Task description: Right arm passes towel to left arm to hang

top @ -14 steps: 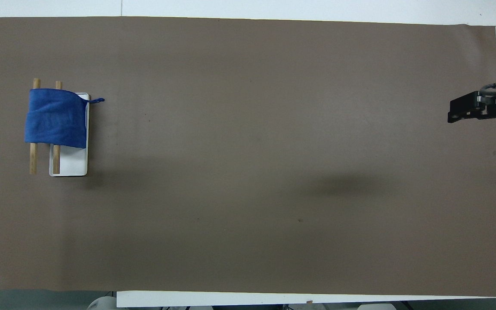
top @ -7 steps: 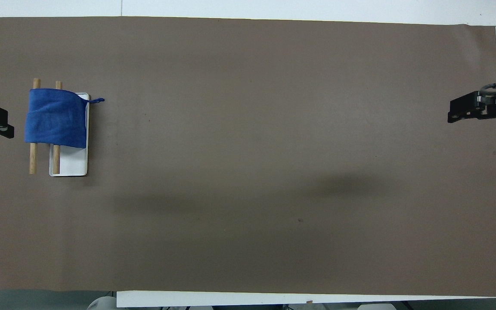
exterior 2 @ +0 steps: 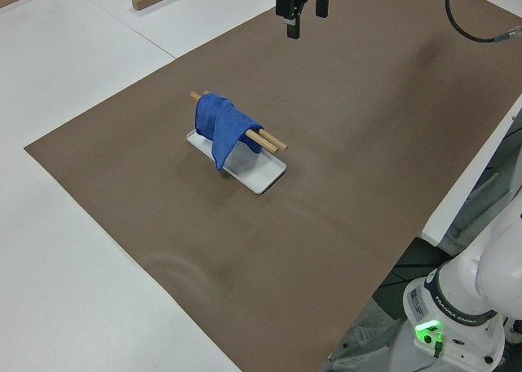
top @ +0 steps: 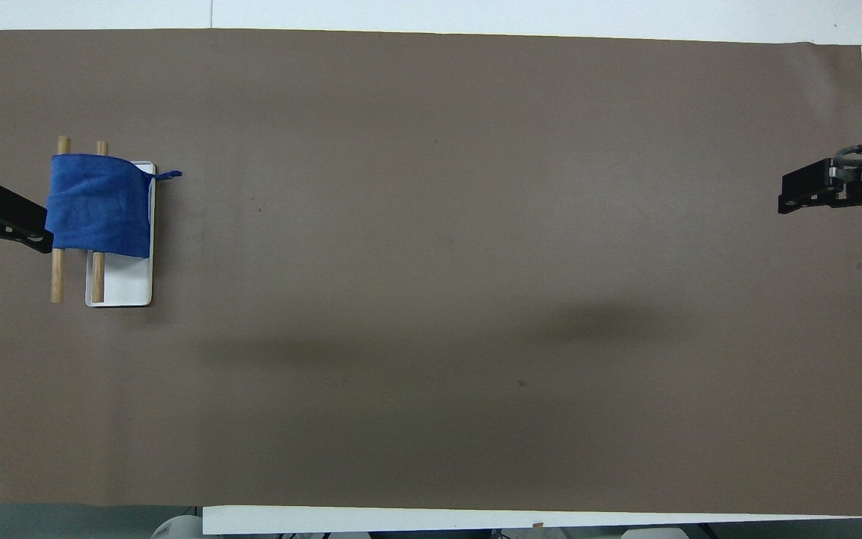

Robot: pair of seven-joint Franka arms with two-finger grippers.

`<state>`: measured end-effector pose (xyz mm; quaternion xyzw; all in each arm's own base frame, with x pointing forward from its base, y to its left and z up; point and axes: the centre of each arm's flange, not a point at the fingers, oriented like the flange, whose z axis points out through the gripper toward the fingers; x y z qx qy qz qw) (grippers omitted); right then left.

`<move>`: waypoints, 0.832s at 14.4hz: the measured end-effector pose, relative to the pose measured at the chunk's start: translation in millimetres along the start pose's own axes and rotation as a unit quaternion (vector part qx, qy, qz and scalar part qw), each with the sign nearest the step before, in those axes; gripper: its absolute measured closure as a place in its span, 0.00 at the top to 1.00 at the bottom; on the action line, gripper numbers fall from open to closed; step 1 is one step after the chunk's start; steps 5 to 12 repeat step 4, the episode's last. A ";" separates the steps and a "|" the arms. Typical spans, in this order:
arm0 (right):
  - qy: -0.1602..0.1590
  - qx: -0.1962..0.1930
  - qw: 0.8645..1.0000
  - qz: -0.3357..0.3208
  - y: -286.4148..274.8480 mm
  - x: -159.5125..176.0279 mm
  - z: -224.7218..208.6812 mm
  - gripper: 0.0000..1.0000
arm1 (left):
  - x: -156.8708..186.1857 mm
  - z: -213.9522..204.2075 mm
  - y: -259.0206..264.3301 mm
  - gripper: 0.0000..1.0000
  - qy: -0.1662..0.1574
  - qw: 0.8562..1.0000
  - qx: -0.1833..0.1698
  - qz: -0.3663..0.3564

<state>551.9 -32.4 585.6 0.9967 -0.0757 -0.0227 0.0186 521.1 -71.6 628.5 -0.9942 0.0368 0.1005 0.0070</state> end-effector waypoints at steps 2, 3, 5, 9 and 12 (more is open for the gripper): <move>0.000 0.000 1.000 0.000 0.0 0.0 0.0 1.00 | -4.0 -5.5 -0.3 1.00 0.007 1.000 0.000 0.017; 0.000 0.000 1.000 0.000 0.0 0.0 0.0 1.00 | -6.3 -8.2 -0.4 1.00 0.010 1.000 0.000 0.019; 0.000 0.000 1.000 0.000 0.0 0.0 0.0 1.00 | -8.1 -10.2 -0.4 1.00 0.012 1.000 0.000 0.020; 0.000 0.000 1.000 0.000 0.0 0.0 0.0 1.00 | -8.1 -10.2 -0.4 1.00 0.012 1.000 0.000 0.020; 0.000 0.000 1.000 0.000 0.0 0.0 0.0 1.00 | -8.1 -10.2 -0.4 1.00 0.012 1.000 0.000 0.020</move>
